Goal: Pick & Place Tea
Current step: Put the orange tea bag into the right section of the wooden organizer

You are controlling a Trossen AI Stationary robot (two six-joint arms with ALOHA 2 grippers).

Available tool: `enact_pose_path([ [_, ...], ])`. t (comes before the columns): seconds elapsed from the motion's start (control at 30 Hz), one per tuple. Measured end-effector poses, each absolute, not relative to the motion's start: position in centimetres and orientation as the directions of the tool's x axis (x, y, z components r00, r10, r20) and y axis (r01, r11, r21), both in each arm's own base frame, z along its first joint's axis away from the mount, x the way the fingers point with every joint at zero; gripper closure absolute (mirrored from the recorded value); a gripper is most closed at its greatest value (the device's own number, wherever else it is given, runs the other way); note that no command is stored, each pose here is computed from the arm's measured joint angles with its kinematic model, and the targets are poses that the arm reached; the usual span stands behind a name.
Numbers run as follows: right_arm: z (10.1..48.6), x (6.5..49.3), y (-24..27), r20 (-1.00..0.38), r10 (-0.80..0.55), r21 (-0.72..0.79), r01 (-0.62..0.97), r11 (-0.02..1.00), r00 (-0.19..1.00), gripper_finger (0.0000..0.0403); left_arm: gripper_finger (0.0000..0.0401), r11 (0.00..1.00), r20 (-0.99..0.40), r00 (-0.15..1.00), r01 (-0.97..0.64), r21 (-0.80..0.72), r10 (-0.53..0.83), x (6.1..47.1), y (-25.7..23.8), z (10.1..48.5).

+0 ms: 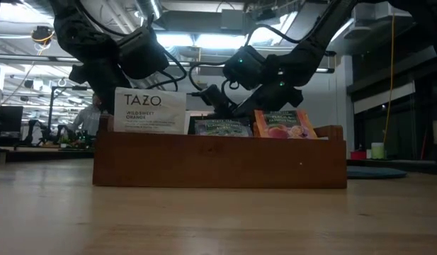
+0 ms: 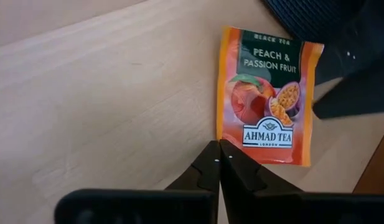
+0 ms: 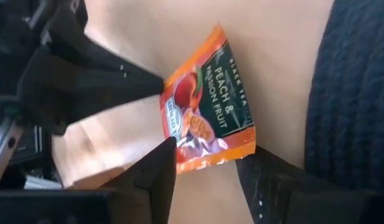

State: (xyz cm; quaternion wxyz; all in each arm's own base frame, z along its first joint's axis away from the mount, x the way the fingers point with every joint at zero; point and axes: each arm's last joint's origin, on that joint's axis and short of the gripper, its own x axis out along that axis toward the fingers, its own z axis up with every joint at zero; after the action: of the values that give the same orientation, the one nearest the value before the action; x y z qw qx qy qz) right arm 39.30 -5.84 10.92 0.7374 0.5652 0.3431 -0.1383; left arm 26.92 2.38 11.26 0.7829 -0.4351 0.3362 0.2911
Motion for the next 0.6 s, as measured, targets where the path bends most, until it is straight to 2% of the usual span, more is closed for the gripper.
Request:
enact_pose_path([
  [0.3,10.91,39.32,-6.03,-0.672,0.128,0.719,0.601,0.349,0.729,0.0291,0.0399,0.463,-0.780,0.606,-0.743,-0.483,0.158,26.93,2.37,11.31],
  [0.6,11.08,39.46,-5.94,-0.650,0.166,0.733,0.555,0.394,0.741,0.0394,0.0386,0.498,-0.781,0.611,-0.721,-0.483,0.128,26.96,2.29,11.35],
])
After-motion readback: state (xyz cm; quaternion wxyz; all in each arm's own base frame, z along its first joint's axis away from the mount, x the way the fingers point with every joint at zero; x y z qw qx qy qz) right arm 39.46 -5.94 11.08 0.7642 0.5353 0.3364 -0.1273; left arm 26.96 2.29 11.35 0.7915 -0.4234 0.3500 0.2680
